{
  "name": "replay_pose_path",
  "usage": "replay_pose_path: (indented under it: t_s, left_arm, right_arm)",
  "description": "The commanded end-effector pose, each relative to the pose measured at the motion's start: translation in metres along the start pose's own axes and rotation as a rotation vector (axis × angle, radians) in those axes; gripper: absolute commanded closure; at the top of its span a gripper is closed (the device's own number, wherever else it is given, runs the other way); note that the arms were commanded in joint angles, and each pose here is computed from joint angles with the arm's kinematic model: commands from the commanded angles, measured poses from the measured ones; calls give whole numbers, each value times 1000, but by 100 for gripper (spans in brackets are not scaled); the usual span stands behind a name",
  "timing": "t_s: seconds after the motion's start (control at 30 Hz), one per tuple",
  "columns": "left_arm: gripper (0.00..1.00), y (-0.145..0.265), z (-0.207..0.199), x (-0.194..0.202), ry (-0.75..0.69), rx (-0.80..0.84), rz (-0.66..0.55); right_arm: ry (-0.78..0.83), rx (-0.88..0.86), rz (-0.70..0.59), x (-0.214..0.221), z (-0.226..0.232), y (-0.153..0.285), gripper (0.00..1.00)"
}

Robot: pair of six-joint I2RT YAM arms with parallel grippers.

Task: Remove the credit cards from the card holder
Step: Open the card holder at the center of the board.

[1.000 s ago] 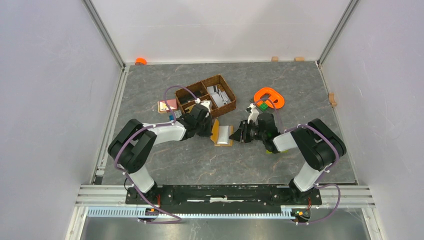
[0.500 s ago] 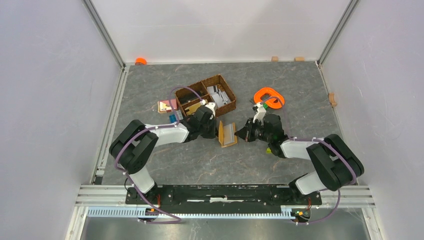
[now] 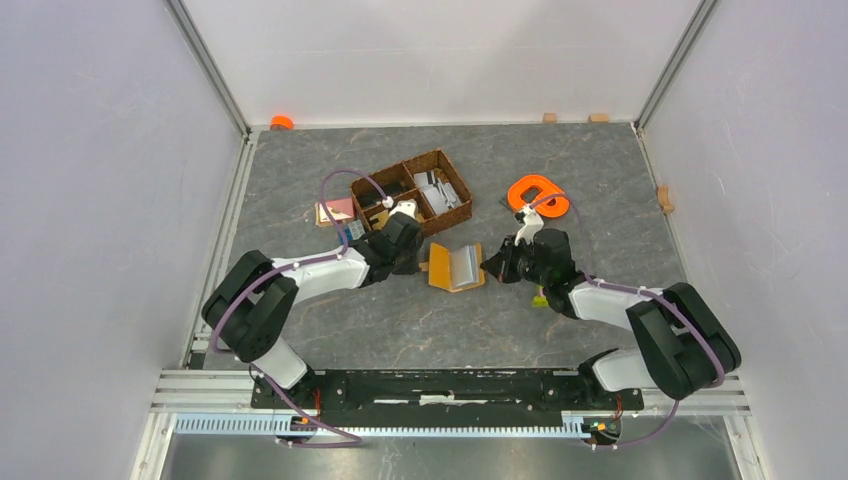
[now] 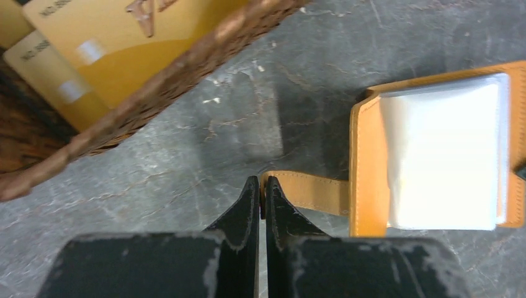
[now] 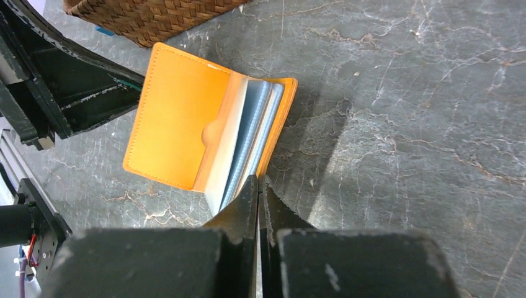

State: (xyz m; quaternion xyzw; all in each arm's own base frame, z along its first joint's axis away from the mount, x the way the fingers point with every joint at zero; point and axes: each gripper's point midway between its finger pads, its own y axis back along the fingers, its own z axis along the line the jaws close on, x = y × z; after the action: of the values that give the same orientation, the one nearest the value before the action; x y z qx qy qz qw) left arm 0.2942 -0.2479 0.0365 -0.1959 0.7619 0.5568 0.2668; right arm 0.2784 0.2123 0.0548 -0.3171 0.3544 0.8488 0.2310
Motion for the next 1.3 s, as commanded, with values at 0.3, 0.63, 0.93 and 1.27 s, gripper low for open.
replay_pose_path:
  t_s: [0.3,0.63,0.93,1.27]
  left_arm:
    - [54,21,-20,-22,23,112,-77]
    - [31,26,-48,-18,34,290,-72]
    - [35,24,-52,-15,26,309,-55]
    - [28,37,-66,-22,25,410,-101]
  right_arm:
    - [41,-43,-57,-16,10,7,100]
    - [34,-70,-23,-10,13,2,100]
    - [122,-182,51,1,48,-16,95]
    - [250,-216,-18,-7,75,-25,93]
